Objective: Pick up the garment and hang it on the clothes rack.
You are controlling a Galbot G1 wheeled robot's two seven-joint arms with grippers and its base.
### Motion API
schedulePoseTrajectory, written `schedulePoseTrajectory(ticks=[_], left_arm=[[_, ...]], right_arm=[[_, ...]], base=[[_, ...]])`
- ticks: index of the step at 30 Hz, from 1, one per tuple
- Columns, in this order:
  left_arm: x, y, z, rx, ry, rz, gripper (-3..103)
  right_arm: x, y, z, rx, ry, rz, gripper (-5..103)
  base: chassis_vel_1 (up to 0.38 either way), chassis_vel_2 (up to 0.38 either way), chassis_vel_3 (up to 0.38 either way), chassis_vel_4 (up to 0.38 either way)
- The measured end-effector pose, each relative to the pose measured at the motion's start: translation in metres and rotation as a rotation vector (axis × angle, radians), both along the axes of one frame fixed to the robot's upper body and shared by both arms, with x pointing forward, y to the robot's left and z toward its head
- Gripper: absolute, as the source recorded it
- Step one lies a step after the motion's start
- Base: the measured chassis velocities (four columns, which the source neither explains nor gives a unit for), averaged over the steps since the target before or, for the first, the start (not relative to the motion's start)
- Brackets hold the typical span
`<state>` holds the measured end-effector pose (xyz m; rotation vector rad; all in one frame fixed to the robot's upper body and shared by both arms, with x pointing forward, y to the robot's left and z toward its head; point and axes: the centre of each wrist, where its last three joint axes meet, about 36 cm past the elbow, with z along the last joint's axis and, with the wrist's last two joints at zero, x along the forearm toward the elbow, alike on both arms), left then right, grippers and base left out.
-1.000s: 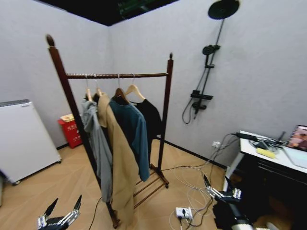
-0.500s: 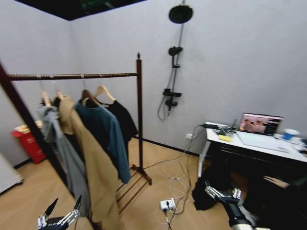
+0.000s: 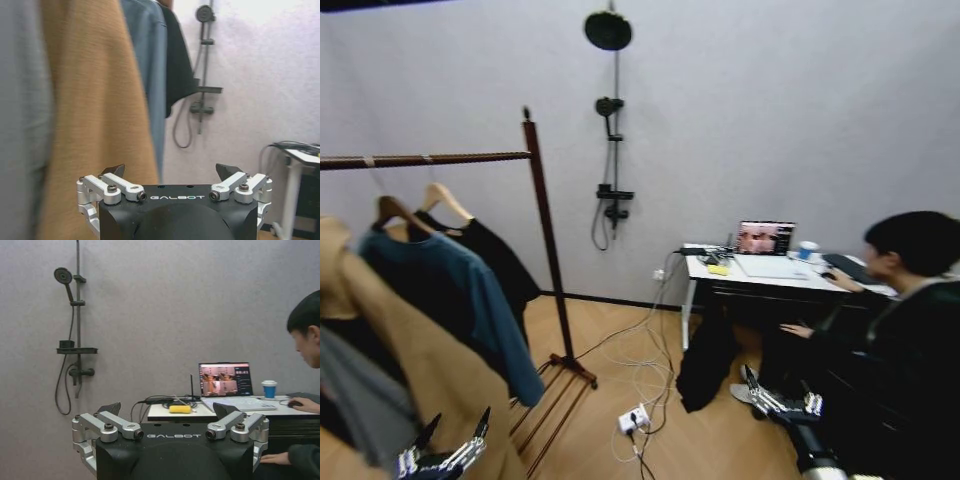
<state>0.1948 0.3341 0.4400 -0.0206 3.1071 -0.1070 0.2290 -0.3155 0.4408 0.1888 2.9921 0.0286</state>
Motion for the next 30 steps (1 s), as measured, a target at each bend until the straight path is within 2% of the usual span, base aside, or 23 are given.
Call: schedulePoseTrajectory(ticks=[19,30], left_arm=[[0.0000,0.0000,0.0000,0.000,0.000,0.000,100],[0.0000,0.0000,0.0000,0.000,0.000,0.000,100]], right_arm=[[0.0000,0.0000,0.0000,0.000,0.000,0.000,100],[0.0000,0.0000,0.0000,0.000,0.000,0.000,100]], base=[[-0.121,-0.126,-0.115,-0.117],[0.044,-0.072,-0.069,0.041]])
